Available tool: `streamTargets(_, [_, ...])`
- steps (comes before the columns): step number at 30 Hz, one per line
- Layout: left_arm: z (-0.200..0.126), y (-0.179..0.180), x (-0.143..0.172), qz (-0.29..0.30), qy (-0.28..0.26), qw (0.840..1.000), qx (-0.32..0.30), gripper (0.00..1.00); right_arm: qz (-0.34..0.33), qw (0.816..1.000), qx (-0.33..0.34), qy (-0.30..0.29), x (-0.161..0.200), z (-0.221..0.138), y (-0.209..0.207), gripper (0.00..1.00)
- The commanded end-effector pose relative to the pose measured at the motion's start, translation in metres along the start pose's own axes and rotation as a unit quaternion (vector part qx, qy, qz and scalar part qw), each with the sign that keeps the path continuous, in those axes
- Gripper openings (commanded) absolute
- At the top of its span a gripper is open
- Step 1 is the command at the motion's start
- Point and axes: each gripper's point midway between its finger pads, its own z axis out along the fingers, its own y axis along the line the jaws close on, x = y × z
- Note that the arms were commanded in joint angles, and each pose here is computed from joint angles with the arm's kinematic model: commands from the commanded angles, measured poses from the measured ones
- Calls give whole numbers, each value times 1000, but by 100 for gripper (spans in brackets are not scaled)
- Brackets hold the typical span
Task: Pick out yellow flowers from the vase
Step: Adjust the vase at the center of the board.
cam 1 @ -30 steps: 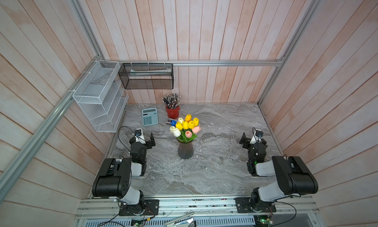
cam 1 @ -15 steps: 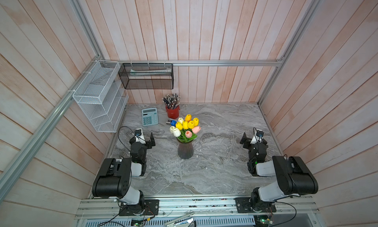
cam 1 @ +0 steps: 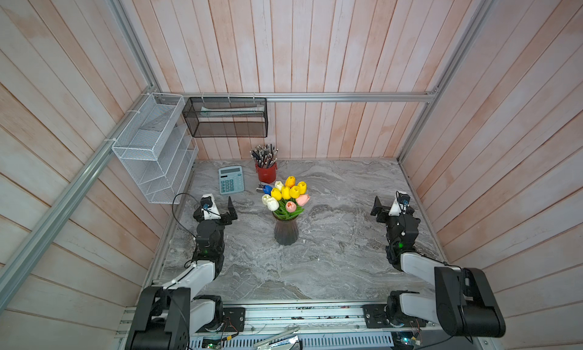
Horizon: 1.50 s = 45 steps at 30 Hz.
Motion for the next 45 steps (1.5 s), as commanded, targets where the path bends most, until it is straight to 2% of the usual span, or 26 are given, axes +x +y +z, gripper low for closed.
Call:
streamTargets(1, [-11,-6,4,-14,47,999,-9,100,12,996,-78,39,3,-3,29,98])
streamTargets(7, [-44,-43,-10,-60,68,993,71,98,34,982,-181,45,-18,-21,69,98])
streamTargets(11, [-54,-68,-22,-88,87,983,132,94,47,967,-245,44,-34,-34,91,96])
streamTargets(15, [-59,-98,-31,-101,128,968,193,88,60,947,-312,47,-47,-47,115,94])
streamTargets(20, [-74,-134,-32,-114,187,934,281,80,61,916,-390,69,-52,-60,150,86])
streamTargets(23, [-84,-140,-33,-124,206,923,301,76,63,897,-429,82,-52,-68,171,80])
streamTargets(27, [-96,-139,-38,-129,212,917,313,74,68,878,-465,88,-53,-75,191,74])
streamTargets(33, [-113,-158,-31,-127,245,884,376,69,87,852,-505,109,-53,-78,217,59])
streamTargets(37, [-117,-169,-31,-138,251,867,408,65,101,833,-526,140,-55,-79,239,53])
streamTargets(45, [-110,-179,-35,-157,255,856,421,52,115,801,-560,180,-53,-89,278,47])
